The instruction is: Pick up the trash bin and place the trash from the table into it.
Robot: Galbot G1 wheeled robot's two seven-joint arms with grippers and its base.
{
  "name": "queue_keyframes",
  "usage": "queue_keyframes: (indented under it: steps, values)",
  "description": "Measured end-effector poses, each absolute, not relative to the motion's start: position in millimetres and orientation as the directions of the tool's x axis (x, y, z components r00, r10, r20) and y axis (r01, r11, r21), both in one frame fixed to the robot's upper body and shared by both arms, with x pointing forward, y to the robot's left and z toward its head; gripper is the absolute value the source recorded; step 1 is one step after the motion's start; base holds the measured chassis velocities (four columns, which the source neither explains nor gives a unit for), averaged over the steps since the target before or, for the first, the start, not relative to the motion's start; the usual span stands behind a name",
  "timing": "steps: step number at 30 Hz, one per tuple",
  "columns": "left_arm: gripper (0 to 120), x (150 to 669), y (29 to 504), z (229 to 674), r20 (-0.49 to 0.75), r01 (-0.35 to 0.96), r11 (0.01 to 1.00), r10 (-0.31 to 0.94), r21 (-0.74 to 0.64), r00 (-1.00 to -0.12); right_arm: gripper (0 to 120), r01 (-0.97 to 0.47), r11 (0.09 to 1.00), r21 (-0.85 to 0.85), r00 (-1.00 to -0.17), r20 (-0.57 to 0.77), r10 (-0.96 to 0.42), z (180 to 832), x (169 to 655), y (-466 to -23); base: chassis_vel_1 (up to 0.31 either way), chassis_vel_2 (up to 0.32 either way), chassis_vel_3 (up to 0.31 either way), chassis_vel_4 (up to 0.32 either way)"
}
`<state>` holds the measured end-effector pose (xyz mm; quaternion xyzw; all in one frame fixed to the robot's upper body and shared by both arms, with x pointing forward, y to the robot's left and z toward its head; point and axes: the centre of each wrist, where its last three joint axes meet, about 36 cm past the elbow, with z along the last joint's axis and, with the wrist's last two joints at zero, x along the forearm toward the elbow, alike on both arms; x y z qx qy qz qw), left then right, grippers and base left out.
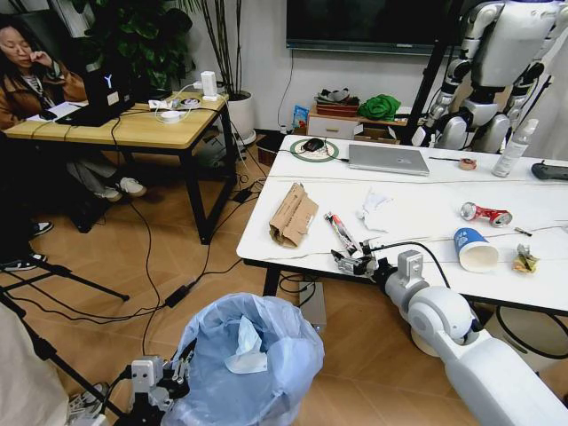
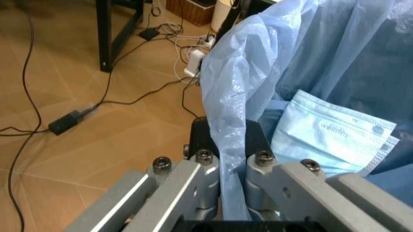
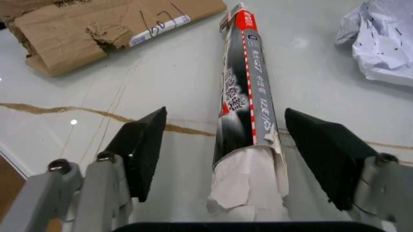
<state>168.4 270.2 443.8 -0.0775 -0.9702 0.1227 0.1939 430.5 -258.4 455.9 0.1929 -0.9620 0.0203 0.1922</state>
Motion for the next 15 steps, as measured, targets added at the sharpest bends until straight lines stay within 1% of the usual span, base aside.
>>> queue_keyframes:
  steps: [2, 4, 5, 6, 12, 13, 14, 15]
  values:
    - [0, 169.0, 270.6, 442.8, 0.358, 0.102, 0.958, 0.198, -0.269, -0.913, 59, -0.379, 0.925, 0.035, -0.852, 0.377, -0.363, 456.0, 430.5, -258.6, 0.0, 0.0, 0.0, 0.0]
    - [0, 169.7, 270.8, 441.8, 0.359, 0.101, 0.958, 0.198, -0.27, -0.912, 49, -0.378, 0.925, 0.035, -0.852, 0.376, -0.363, 456.2, 430.7, -258.9, 0.0, 0.0, 0.0, 0.0]
    - [0, 169.7, 270.8, 441.8, 0.359, 0.101, 0.958, 0.198, -0.27, -0.912, 49, -0.378, 0.925, 0.035, -0.852, 0.376, -0.363, 456.2, 430.7, -258.9, 0.0, 0.0, 0.0, 0.0]
    - [0, 169.9, 270.8, 441.7, 0.359, 0.102, 0.957, 0.198, -0.271, -0.912, 45, -0.379, 0.925, 0.035, -0.852, 0.376, -0.363, 456.2, 430.7, -258.9, 0.0, 0.0, 0.0, 0.0]
    - [0, 170.9, 270.4, 440.5, 0.359, 0.098, 0.956, 0.197, -0.275, -0.912, 20, -0.383, 0.923, 0.034, -0.849, 0.381, -0.366, 453.2, 427.9, -257.4, 0.0, 0.0, 0.0, 0.0]
    - [0, 170.9, 270.4, 440.5, 0.359, 0.098, 0.956, 0.197, -0.275, -0.912, 20, -0.383, 0.923, 0.034, -0.849, 0.381, -0.366, 453.2, 427.9, -257.4, 0.0, 0.0, 0.0, 0.0]
    - [0, 171.1, 270.4, 440.2, 0.36, 0.098, 0.956, 0.197, -0.276, -0.912, 15, -0.383, 0.923, 0.034, -0.849, 0.38, -0.367, 453.5, 427.9, -257.1, 0.0, 0.0, 0.0, 0.0]
    - [0, 171.3, 270.4, 440.2, 0.359, 0.098, 0.956, 0.197, -0.276, -0.912, 14, -0.383, 0.923, 0.035, -0.85, 0.379, -0.367, 454.2, 428.1, -257.2, 0.0, 0.0, 0.0, 0.0]
